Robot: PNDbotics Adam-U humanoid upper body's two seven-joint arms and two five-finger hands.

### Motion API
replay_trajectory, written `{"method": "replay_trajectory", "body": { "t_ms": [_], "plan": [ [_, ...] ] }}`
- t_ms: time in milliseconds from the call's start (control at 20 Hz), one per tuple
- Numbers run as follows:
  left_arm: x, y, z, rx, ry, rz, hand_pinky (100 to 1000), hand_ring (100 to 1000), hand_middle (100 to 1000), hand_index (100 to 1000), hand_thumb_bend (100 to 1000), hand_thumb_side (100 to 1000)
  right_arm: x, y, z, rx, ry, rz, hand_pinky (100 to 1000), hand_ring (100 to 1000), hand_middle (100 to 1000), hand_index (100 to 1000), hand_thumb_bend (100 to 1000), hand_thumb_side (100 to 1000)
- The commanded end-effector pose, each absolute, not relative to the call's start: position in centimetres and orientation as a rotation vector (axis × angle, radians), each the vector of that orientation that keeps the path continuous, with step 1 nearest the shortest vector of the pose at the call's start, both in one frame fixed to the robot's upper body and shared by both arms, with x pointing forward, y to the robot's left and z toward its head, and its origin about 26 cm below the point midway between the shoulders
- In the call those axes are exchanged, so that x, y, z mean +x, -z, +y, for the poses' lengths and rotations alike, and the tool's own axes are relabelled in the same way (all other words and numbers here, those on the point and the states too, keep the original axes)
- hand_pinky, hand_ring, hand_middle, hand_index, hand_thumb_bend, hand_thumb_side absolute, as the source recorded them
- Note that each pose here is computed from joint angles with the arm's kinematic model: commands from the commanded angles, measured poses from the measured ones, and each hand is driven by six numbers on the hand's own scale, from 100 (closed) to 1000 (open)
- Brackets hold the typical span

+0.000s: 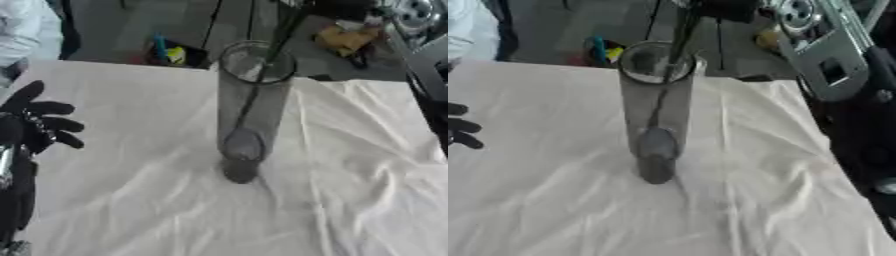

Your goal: Arrange flowers into the vase.

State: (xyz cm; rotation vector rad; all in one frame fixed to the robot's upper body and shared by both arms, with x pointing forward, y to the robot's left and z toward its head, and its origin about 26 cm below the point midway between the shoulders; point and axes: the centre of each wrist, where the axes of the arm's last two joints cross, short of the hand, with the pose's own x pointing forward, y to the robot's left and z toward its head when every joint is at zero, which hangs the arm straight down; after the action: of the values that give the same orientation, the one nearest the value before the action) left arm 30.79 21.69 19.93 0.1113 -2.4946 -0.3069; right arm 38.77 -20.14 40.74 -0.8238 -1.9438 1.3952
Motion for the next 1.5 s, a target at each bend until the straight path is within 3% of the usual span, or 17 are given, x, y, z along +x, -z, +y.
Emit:
{"method": "replay_trajectory", "body": {
  "t_ms": [50, 850, 1500],
  "plan": [
    [30.49, -20.48, 21.32, 0.094, 0.327, -2.519, 498, 603, 652, 919, 100, 1000, 38.41, -41.99, -21.25, -0.827, -1.381, -1.947, 659, 711, 609, 766, 100, 1000],
    [30.48, -20.44, 21.33, 0.090, 0.334, -2.516, 499, 605, 653, 918, 100, 1000, 38.79, -42.57, -21.28, -0.849, -1.526, -1.864, 709, 800, 730, 842, 100, 1000],
    [30.48, -20.48, 21.33, 0.089, 0.339, -2.516, 500, 606, 655, 918, 100, 1000, 38.76, -42.84, -21.43, -0.878, -1.574, -1.885, 739, 832, 769, 902, 100, 1000]
  ]
}}
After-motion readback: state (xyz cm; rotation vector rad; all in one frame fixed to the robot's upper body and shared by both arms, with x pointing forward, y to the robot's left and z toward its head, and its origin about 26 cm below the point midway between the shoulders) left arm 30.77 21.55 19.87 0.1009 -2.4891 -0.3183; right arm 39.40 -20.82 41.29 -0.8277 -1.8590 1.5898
